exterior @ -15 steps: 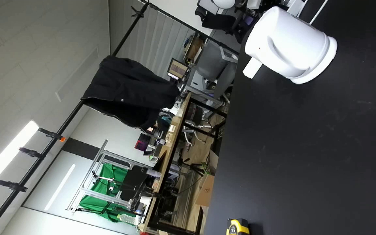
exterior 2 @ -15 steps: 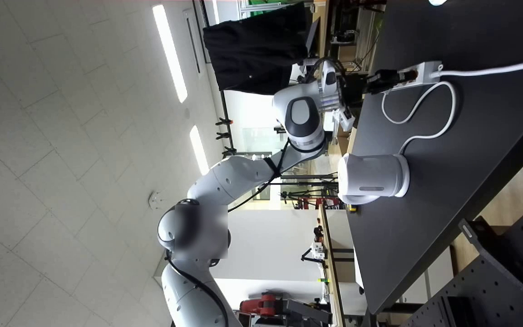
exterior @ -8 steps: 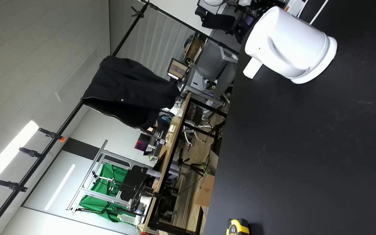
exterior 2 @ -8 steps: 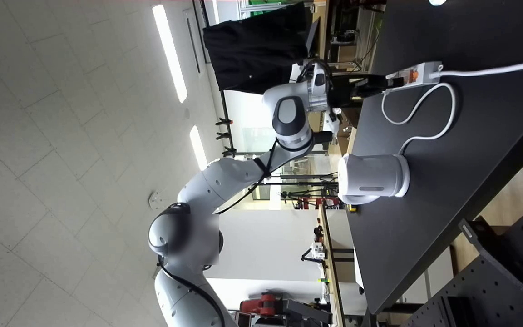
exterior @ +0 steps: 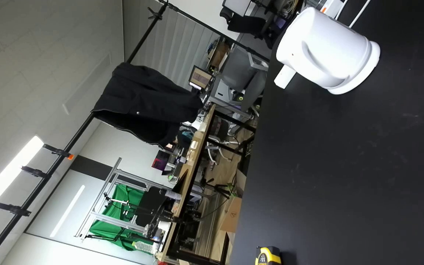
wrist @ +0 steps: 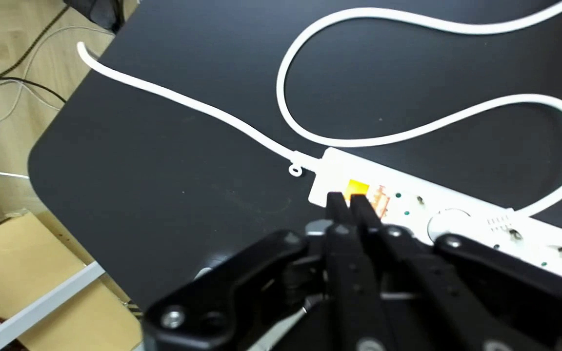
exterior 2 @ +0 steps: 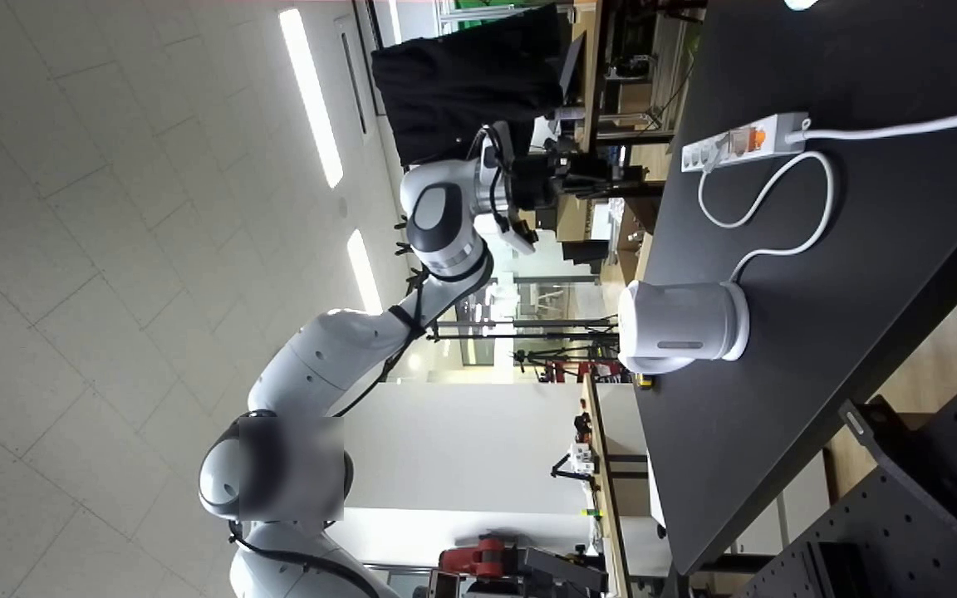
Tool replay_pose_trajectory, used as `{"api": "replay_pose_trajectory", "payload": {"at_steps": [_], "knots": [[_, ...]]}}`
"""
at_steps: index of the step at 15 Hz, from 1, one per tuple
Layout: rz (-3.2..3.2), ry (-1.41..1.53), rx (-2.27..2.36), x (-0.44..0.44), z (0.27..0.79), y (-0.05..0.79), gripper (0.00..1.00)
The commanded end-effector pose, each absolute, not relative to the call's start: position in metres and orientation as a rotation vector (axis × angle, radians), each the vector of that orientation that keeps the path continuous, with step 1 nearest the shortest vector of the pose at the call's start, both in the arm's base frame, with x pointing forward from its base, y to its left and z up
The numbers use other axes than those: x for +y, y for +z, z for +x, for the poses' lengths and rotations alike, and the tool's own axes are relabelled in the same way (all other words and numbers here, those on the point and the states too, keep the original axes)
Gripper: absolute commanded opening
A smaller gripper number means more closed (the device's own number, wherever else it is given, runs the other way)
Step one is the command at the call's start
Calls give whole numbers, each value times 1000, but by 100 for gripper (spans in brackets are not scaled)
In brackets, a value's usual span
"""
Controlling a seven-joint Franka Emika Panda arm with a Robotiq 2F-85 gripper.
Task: Turn off the switch on the adapter
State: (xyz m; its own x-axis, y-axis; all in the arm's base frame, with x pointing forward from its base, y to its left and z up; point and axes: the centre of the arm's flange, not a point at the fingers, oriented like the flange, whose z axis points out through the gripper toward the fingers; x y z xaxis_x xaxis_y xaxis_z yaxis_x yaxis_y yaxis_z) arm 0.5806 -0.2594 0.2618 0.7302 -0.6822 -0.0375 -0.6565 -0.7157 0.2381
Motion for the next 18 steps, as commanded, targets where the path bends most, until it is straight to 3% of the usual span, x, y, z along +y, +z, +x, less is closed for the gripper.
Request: {"api": "replay_pose_trajectory", "payload": {"at_steps": [1,10,18], "knots": [[2705,-285,-1014,-245,558,279,39],[2635,-449,-982,-250,526,294,99],[2646,-501,-987,-257,528,291,100]]}}
